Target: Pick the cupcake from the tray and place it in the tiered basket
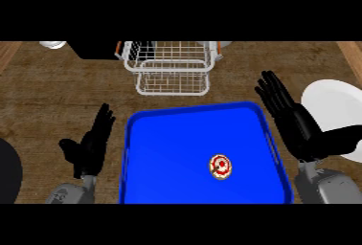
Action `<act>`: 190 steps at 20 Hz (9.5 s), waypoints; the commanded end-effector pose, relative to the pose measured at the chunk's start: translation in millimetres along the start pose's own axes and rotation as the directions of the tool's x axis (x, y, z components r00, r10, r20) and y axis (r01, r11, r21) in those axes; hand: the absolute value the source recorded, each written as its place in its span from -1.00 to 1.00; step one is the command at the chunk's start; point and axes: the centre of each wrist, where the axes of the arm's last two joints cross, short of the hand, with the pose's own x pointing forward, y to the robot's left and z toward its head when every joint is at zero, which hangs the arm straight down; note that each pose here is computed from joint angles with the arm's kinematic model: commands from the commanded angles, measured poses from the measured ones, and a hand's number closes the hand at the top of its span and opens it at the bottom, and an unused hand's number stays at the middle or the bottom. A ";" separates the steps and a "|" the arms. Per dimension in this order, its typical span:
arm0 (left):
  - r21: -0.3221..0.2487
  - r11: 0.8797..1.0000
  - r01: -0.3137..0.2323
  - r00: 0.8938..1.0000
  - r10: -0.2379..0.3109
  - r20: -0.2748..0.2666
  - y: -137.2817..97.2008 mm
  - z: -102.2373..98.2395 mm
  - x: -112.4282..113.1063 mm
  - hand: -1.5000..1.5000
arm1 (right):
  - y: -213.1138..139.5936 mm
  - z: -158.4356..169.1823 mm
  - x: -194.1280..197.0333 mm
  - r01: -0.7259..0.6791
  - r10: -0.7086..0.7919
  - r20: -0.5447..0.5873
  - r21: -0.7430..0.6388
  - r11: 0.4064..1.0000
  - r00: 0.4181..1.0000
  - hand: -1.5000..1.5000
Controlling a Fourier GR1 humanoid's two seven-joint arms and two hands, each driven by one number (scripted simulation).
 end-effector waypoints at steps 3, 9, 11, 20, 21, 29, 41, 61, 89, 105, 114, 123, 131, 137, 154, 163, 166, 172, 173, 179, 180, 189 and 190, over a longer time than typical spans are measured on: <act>0.057 0.991 0.120 0.990 -0.115 -0.080 20.0 24.6 -26.4 0.00 | -14.7 -14.8 41.1 -0.150 0.153 0.119 -0.034 0.988 0.981 1.00; 0.096 0.979 0.181 0.975 -0.166 -0.147 28.0 29.9 -33.6 0.00 | -59.5 -2.6 18.9 -0.185 0.160 -0.094 -0.571 0.800 0.983 -1.00; 0.084 0.980 0.183 0.974 -0.168 -0.153 27.7 27.1 -24.7 0.00 | -57.0 17.9 14.6 -0.120 0.139 -0.017 -0.614 0.780 0.990 -1.00; 0.080 0.978 0.193 0.974 -0.180 -0.140 26.7 44.4 -21.3 0.00 | -30.7 54.8 59.0 -0.350 0.313 -0.176 -0.246 0.904 0.933 -1.00; 0.081 0.975 0.206 0.970 -0.192 -0.147 27.7 32.6 -16.4 0.00 | -26.2 53.4 63.3 -0.402 0.352 -0.247 -0.190 0.896 0.903 -1.00; 0.078 0.976 0.202 0.969 -0.187 -0.164 15.6 44.1 -24.4 0.00 | -3.0 63.2 110.5 -0.727 0.719 -0.375 0.150 0.670 0.585 -1.00; 0.042 0.978 0.203 0.970 -0.195 -0.145 14.2 44.0 -24.6 0.00 | 88.2 41.0 111.5 -0.845 0.812 -0.440 0.188 0.501 0.383 -1.00; 0.067 0.979 0.193 0.974 -0.182 -0.135 19.2 34.5 -27.0 0.00 | 152.3 8.9 60.8 -0.842 0.872 -0.460 0.392 0.370 0.169 -1.00; 0.077 0.980 0.183 0.973 -0.169 -0.155 30.9 46.6 -12.5 0.00 | 144.5 -4.7 -2.9 -0.695 0.850 -0.527 0.620 0.363 -0.025 -1.00; 0.066 0.976 0.206 0.967 -0.193 -0.164 17.5 46.0 -21.7 0.00 | 146.4 -3.0 -47.3 -0.706 0.874 -0.484 0.603 0.372 0.047 1.00; 0.073 0.975 0.208 0.970 -0.197 -0.140 26.0 44.7 -23.9 0.00 | 72.7 -38.1 -35.8 -0.815 0.976 -0.216 0.557 0.158 0.041 1.00; 0.076 0.977 0.200 0.968 -0.185 -0.171 31.1 34.5 -18.1 0.00 | 26.6 -48.2 -0.5 -0.896 0.950 -0.186 0.326 0.302 0.253 1.00; 0.101 0.974 0.205 0.970 -0.188 -0.152 13.6 54.8 -21.1 0.00 | 18.2 -43.2 122.7 -0.797 0.784 -0.162 -0.030 0.603 0.599 1.00; 0.085 0.976 0.200 0.969 -0.185 -0.162 16.3 42.7 -19.8 0.00 | 22.3 -25.8 197.8 -0.848 0.854 -0.034 -0.150 0.509 0.519 1.00; 0.049 0.978 0.201 0.970 -0.191 -0.151 7.7 39.7 -20.4 0.00 | 69.3 -124.1 249.2 -0.835 0.830 -0.120 -0.178 0.521 0.544 1.00; 0.063 0.977 0.203 0.971 -0.192 -0.142 0.2 42.0 -24.7 0.00 | 97.3 -170.4 220.1 -0.852 0.849 -0.074 -0.075 0.518 0.523 1.00; 0.052 0.978 0.202 0.970 -0.193 -0.147 20.3 43.5 -14.2 0.00 | 99.2 -180.6 187.7 -0.863 0.860 -0.073 -0.064 0.502 0.505 1.00; 0.043 0.978 0.204 0.971 -0.197 -0.133 8.4 46.3 -23.9 0.00 | 123.0 -205.0 163.7 -0.886 0.878 -0.121 -0.058 0.460 0.464 1.00; 0.039 0.978 0.207 0.969 -0.199 -0.145 17.0 39.5 -17.5 0.00 | 127.3 -205.1 144.2 -0.883 0.872 -0.141 -0.043 0.467 0.468 1.00; 0.067 0.979 0.192 0.976 -0.183 -0.120 19.1 26.6 -5.8 0.00 | 140.6 -212.0 122.7 -0.801 0.790 -0.151 -0.032 0.597 0.595 1.00; 0.051 0.977 0.208 0.969 -0.199 -0.145 18.4 40.7 -18.0 0.00 | 127.3 -214.3 112.9 -0.778 0.763 -0.183 -0.020 0.627 0.620 1.00; 0.026 0.977 0.212 0.971 -0.207 -0.120 24.2 31.8 -4.8 0.00 | 114.2 -222.0 106.4 -0.450 0.431 -0.158 -0.115 0.885 0.888 -1.00; 0.021 0.983 0.183 0.976 -0.179 -0.127 -7.3 37.2 -15.3 0.00 | 113.2 -222.1 100.8 -0.416 0.394 -0.164 -0.133 0.899 0.904 -1.00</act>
